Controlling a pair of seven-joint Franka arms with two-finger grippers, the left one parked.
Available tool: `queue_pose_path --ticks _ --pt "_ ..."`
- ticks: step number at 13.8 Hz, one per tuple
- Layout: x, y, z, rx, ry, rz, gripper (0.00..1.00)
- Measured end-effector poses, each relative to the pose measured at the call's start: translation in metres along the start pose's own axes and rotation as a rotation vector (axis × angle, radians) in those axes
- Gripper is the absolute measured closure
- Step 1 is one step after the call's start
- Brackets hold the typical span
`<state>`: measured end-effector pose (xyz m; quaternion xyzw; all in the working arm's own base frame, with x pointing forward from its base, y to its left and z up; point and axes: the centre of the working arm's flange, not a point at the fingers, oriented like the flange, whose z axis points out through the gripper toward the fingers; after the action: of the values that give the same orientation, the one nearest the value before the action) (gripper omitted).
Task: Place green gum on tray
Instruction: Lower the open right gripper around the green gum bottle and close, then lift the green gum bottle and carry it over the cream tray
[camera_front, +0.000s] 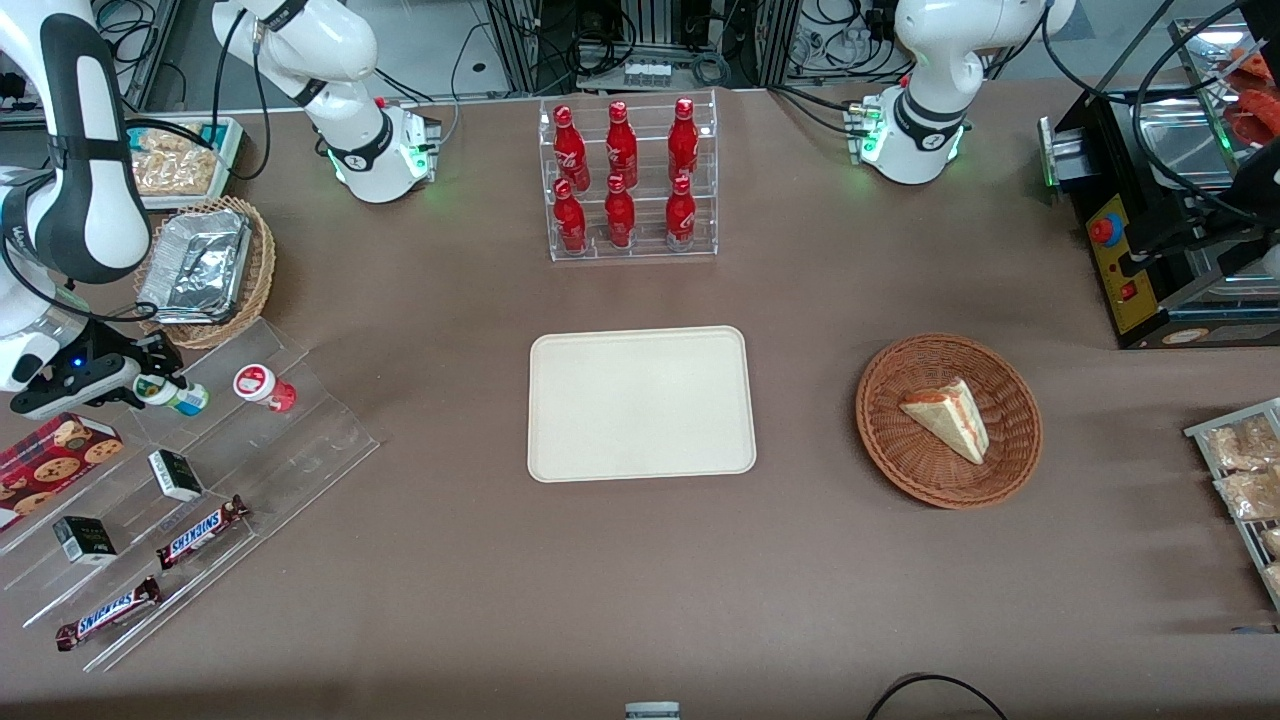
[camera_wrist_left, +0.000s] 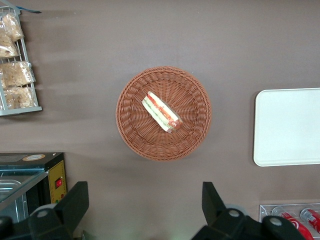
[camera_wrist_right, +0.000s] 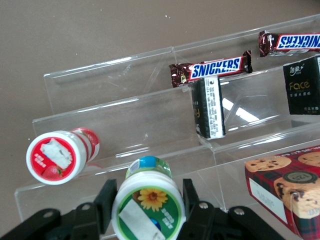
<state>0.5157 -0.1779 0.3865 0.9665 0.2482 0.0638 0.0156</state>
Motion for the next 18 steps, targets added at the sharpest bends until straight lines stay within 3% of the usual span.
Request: queue_pose_path --ticks 4,8,13,18 --pt "0.026 0.0 -0.038 0.022 -0.007 -0.031 0.41" --pt "0.083 -0.036 -0.096 0.065 -0.022 -0.033 0.41" --pt "0.165 -0.155 -0.128 0.097 -0.046 0.062 0.41" --pt "0.224 -0.283 -0.109 0.112 -0.091 0.201 0.41"
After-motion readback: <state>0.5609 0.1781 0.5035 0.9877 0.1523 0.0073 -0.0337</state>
